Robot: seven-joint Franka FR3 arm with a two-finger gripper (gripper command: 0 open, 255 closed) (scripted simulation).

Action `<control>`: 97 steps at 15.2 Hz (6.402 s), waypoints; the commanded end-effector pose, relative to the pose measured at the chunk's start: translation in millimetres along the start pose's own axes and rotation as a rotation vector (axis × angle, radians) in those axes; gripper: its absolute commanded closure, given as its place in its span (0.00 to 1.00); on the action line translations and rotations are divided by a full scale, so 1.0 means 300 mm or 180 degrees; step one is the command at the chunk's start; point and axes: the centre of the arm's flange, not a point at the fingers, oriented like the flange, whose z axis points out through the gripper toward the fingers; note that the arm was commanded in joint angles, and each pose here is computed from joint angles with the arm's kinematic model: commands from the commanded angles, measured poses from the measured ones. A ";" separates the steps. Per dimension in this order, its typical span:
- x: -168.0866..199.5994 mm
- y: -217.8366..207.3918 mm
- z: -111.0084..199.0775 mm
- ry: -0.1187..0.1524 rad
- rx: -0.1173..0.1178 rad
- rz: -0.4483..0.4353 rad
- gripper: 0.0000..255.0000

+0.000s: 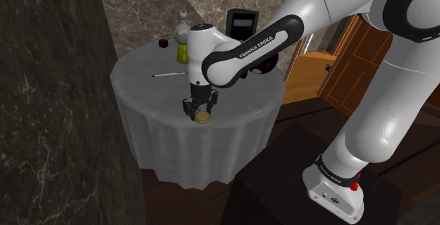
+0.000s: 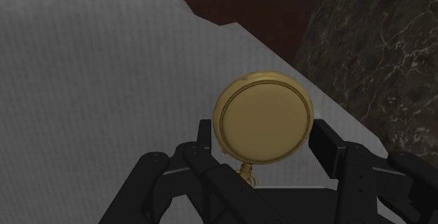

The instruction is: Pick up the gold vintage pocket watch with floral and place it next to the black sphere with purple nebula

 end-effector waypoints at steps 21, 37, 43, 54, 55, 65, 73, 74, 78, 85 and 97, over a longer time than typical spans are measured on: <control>-0.009 0.007 -0.299 0.0000 0.0000 0.0000 1.00; -0.018 0.013 -0.580 0.0000 0.0000 0.0000 1.00; -0.022 0.015 -0.686 0.0000 0.0000 0.0000 1.00; -0.028 0.020 -0.879 0.0000 0.0000 0.0000 1.00; -0.004 0.057 -0.879 0.0000 0.0000 0.0000 1.00; 0.230 0.430 -0.878 0.0000 0.0000 0.0000 1.00; 0.417 0.728 -0.877 0.0000 0.0000 0.0000 1.00; 0.441 0.765 -0.877 0.0000 0.0000 0.0000 1.00; 0.534 0.914 -0.876 0.0000 0.0000 0.0000 1.00; 0.567 0.960 -0.788 0.0000 0.0000 0.0000 1.00; 0.574 0.955 -0.577 0.0000 0.0000 0.0000 1.00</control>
